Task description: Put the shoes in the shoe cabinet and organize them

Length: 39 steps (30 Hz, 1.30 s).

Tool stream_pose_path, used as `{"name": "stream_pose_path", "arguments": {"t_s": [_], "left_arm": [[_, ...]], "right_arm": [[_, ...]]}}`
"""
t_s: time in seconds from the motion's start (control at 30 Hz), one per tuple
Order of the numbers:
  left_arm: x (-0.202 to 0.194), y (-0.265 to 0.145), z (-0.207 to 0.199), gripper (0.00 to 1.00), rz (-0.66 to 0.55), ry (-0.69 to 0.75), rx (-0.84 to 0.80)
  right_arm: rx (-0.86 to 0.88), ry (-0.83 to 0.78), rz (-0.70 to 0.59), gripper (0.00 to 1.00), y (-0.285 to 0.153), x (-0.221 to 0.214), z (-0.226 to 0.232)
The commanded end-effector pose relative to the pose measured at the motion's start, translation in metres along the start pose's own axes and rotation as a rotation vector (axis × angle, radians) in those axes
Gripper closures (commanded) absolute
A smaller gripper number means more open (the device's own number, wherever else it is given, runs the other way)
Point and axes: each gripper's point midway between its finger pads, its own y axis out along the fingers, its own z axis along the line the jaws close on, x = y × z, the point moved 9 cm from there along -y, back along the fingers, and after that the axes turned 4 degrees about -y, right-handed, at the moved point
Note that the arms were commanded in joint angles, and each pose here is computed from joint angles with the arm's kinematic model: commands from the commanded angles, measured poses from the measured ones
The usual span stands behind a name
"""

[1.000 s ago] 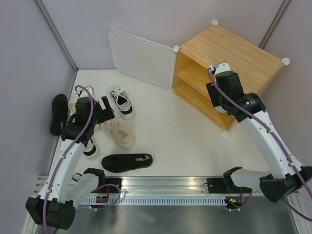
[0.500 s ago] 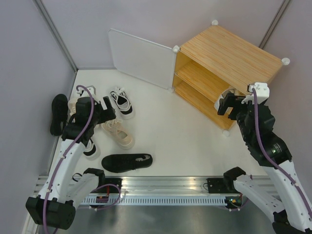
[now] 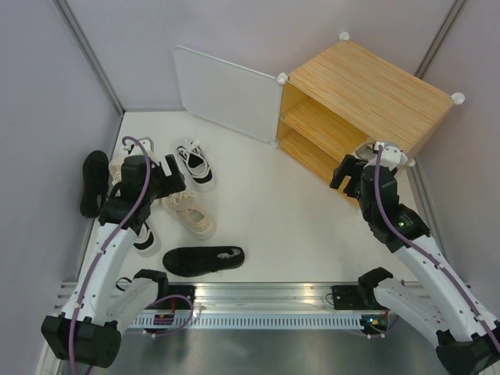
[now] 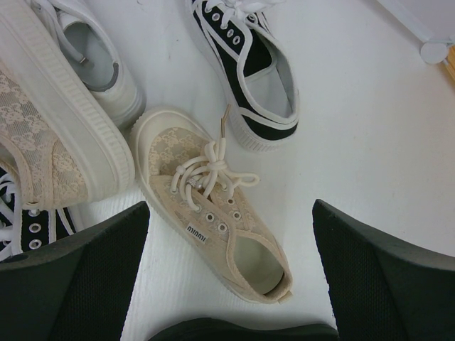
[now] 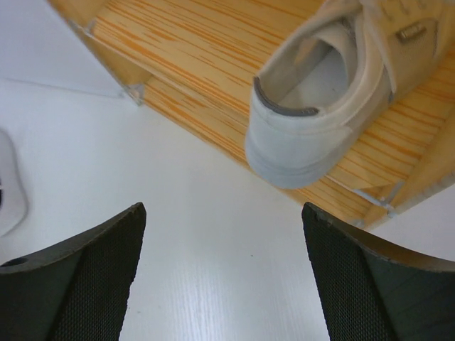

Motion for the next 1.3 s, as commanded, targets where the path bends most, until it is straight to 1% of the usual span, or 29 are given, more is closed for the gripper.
{"name": "stream_pose_path", "arguments": {"t_s": [0.0,0.03,0.07,0.1,0.17,0.2,0.27,0.3,0.5,0.7,0.73,0.83,0.97,1.27], "left_arm": [[0.002,0.003,-0.002,0.02,-0.019,0.031,-0.023],[0.002,0.003,-0.002,0.02,-0.021,0.031,-0.023],[0.002,0.003,-0.002,0.02,-0.019,0.031,-0.023],[0.002,0.003,-0.002,0.02,-0.018,0.031,-0.022],[0.002,0.003,-0.001,0.02,-0.02,0.031,-0.016],[0.003,0.003,-0.001,0.02,-0.022,0.031,-0.015],[0.003,0.002,-0.002,0.02,-0.026,0.03,-0.017],[0.003,0.002,-0.001,0.02,-0.026,0.03,-0.017],[0.003,0.001,-0.001,0.02,-0.03,0.03,-0.017],[0.003,0.0,-0.001,0.02,-0.031,0.03,-0.019],[0.004,0.0,-0.002,0.02,-0.032,0.03,-0.021],[0.004,0.0,-0.002,0.02,-0.032,0.03,-0.021],[0.003,0.001,-0.002,0.02,-0.032,0.028,-0.021],[0.003,0.002,-0.001,0.02,-0.025,0.031,-0.017]], "right_arm": [[-0.124,0.073,-0.075,0.07,0.012,-0.004,0.0],[-0.143,0.062,-0.066,0.06,0.016,-0.011,0.005],[-0.19,0.052,-0.082,0.06,0.018,-0.012,0.006],[-0.276,0.038,-0.116,0.06,0.022,-0.013,0.004],[-0.313,0.027,-0.146,0.06,0.02,-0.018,0.016],[-0.379,0.012,-0.166,0.06,0.024,-0.018,0.017],[-0.419,0.031,-0.179,0.06,0.028,-0.021,0.022],[-0.477,0.012,-0.193,0.06,0.033,-0.021,0.023],[-0.617,0.013,-0.246,0.03,0.052,-0.025,0.032],[-0.686,-0.017,-0.298,0.06,0.066,-0.025,0.037],[-0.698,0.001,-0.308,0.06,0.068,-0.025,0.037],[-0.743,0.003,-0.309,0.05,0.077,-0.027,0.031],[-0.777,-0.001,-0.299,0.06,0.087,-0.031,0.025],[-0.785,0.019,-0.259,0.16,0.107,-0.042,0.009]]}}
